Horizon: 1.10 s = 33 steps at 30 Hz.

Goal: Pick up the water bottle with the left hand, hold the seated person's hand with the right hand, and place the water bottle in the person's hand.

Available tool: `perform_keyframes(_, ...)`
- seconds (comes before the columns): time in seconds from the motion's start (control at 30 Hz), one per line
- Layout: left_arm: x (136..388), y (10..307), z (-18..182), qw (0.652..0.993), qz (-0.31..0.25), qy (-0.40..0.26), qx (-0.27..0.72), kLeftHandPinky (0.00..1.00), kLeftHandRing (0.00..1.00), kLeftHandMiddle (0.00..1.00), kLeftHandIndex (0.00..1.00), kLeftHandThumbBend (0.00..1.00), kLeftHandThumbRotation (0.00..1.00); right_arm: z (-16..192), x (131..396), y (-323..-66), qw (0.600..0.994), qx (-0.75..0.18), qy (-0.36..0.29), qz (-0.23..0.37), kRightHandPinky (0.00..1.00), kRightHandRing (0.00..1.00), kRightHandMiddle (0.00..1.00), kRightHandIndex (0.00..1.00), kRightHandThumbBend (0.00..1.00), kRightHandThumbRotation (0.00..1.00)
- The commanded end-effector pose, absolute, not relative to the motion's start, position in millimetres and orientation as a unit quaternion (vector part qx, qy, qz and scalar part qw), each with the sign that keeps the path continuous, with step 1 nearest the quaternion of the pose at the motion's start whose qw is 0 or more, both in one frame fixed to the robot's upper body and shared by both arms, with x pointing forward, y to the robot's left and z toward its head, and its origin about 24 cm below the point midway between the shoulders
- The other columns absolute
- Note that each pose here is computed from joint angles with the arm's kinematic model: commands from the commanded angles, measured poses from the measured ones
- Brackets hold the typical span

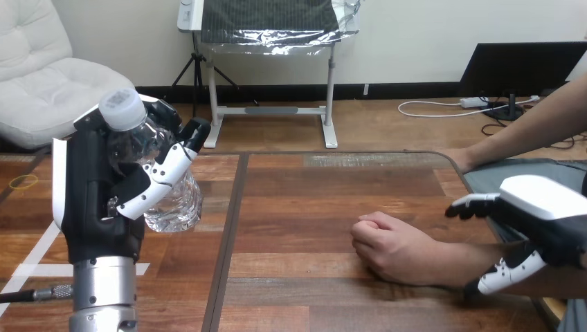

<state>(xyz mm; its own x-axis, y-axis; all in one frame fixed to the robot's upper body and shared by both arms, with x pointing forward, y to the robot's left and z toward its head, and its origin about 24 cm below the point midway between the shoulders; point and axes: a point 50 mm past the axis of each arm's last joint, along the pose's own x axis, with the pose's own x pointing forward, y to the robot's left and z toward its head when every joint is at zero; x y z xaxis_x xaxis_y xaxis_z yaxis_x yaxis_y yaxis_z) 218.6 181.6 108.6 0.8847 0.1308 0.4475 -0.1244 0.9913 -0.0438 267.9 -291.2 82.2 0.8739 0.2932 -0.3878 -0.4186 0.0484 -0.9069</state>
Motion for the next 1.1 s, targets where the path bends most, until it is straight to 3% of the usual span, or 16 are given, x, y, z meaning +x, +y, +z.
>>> perform_keyframes(0.0, 222, 177, 123, 0.962, 0.058, -0.266, -0.013, 0.21, 0.27, 0.34, 0.36, 0.51, 0.0, 96, 280, -286, 0.71, -0.662, 0.027, 0.238, 0.8, 0.8, 0.81, 0.82, 1.0, 0.32)
perform_keyframes(1.07, 222, 176, 124, 0.96, 0.052, -0.273, -0.012, 0.21, 0.27, 0.34, 0.36, 0.5, 0.0, 55, 289, -270, 0.66, -0.693, 0.073, 0.281, 0.74, 0.78, 0.8, 0.81, 1.0, 0.28)
